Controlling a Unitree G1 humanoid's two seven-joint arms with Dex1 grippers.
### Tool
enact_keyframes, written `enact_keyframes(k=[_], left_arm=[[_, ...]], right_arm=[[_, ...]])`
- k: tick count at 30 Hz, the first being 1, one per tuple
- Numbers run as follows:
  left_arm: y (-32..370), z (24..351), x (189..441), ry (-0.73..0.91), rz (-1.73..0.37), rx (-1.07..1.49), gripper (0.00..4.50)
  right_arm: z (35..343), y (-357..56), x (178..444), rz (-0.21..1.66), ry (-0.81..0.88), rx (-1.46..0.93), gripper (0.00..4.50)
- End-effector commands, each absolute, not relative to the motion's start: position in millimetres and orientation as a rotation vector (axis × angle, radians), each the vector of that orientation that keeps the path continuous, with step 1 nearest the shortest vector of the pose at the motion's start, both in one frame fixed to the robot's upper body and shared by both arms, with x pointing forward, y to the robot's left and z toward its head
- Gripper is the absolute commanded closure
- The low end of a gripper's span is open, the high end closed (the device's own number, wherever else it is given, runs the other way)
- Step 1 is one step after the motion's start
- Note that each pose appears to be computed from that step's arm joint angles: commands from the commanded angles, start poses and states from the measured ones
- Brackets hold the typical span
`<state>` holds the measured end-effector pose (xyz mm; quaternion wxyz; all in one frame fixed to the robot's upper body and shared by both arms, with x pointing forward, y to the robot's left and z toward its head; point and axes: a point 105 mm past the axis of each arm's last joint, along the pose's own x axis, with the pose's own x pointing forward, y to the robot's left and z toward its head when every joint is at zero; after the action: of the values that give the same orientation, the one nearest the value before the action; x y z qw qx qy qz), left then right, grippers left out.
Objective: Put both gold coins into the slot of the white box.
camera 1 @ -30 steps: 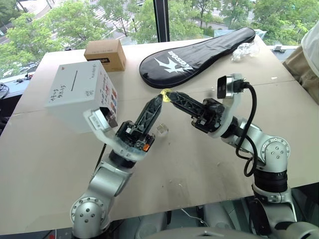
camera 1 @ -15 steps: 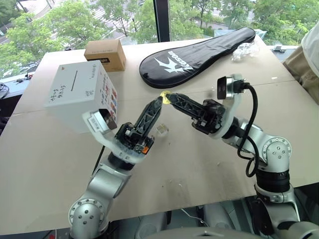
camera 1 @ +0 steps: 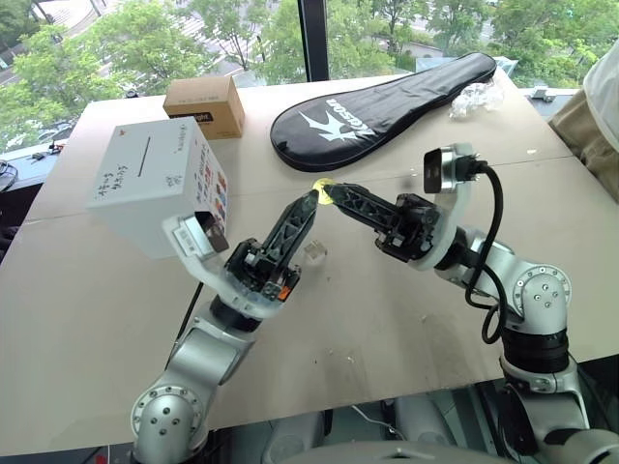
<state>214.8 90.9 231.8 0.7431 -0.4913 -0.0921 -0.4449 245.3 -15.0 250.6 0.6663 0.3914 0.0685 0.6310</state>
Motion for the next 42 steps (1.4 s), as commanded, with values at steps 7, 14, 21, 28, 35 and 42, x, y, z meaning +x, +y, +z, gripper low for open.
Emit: enact_keyframes(k=[7,14,21,28,35,42], left_arm=[[80.6,233.7,208.1,-0.169,-1.034,-1.079,4.50],[82.6,233.9,210.2,-0.183,-1.015,-1.084,4.50],[88.6,237.7,212.9,-0.233,-0.977,-1.057,4.50],[137.3,256.0,223.4,-0.351,-0.774,-0.805,4.50],[217.9,303.1,263.2,-0.420,-0.316,-0.235,4.50],[243.4,315.0,285.6,-0.339,-0.038,-0.027,4.50]], right_arm=[[262.1,-8.0,232.7,1.500,0.118,0.822,3.56],[263.3,-9.2,238.1,1.459,0.101,0.858,1.52],[264.6,-15.1,243.0,1.422,0.074,0.895,1.52],[255.6,-47.6,265.8,1.274,-0.030,0.673,1.52],[252.1,-61.5,269.6,1.350,-0.191,0.057,1.52],[276.0,-55.9,267.4,1.423,-0.345,-0.024,1.52]])
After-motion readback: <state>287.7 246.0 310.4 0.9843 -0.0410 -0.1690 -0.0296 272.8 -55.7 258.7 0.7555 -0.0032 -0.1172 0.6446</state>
